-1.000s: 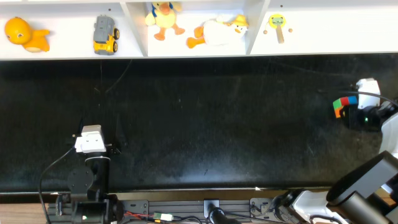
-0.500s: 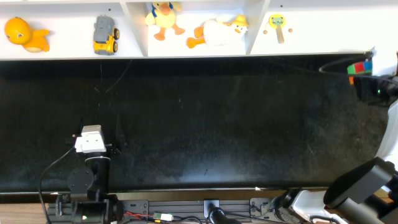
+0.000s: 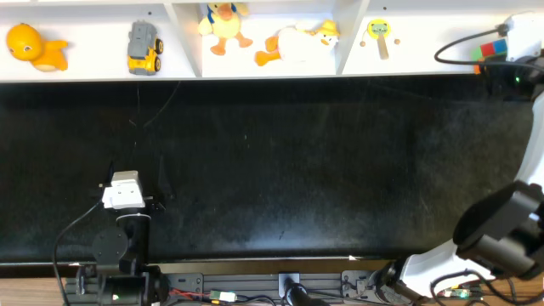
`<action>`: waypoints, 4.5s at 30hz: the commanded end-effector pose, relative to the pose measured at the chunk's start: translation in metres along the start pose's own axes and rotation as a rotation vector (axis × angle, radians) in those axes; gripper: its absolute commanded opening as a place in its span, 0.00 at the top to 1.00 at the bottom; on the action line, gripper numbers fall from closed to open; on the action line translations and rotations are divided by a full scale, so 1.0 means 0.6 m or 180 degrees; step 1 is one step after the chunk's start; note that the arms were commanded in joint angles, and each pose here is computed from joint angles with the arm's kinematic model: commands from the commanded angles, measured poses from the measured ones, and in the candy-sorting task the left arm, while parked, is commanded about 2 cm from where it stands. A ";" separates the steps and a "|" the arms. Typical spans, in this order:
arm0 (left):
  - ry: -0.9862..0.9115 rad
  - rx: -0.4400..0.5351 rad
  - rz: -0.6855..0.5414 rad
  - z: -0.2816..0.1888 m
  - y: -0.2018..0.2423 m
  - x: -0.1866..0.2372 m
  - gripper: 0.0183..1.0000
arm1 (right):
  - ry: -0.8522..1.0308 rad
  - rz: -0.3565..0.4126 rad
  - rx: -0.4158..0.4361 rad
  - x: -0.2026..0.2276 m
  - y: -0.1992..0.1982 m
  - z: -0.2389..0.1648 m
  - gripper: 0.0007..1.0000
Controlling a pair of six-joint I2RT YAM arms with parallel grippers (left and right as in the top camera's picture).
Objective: Store Toys
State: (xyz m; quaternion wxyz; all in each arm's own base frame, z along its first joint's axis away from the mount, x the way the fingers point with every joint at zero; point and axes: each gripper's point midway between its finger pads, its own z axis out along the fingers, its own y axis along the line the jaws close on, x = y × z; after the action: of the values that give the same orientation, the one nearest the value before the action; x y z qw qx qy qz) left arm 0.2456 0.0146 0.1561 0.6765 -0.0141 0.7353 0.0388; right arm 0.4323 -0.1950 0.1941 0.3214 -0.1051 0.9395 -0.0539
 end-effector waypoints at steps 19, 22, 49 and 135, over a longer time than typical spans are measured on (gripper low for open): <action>-0.0018 0.0014 0.0048 -0.001 -0.002 -0.001 0.00 | -0.0153 0.0199 -0.0114 -0.052 0.006 0.109 0.67; -0.0018 0.0014 0.0048 -0.001 -0.002 -0.001 0.00 | -0.0194 0.0194 -0.0089 -0.058 0.003 0.109 0.65; -0.0018 0.0014 0.0048 -0.001 -0.002 -0.001 0.00 | -0.0400 0.0330 0.0021 -0.079 0.014 0.037 0.00; -0.0018 0.0014 0.0048 -0.001 -0.002 -0.001 0.00 | -0.2941 0.0274 0.0111 0.177 0.391 -0.180 0.00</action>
State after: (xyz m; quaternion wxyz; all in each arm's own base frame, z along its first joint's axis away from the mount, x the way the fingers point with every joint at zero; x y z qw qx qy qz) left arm 0.2456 0.0146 0.1561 0.6765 -0.0141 0.7353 0.0388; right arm 0.2465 0.0031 0.1788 0.7075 -0.0510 0.7045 -0.0251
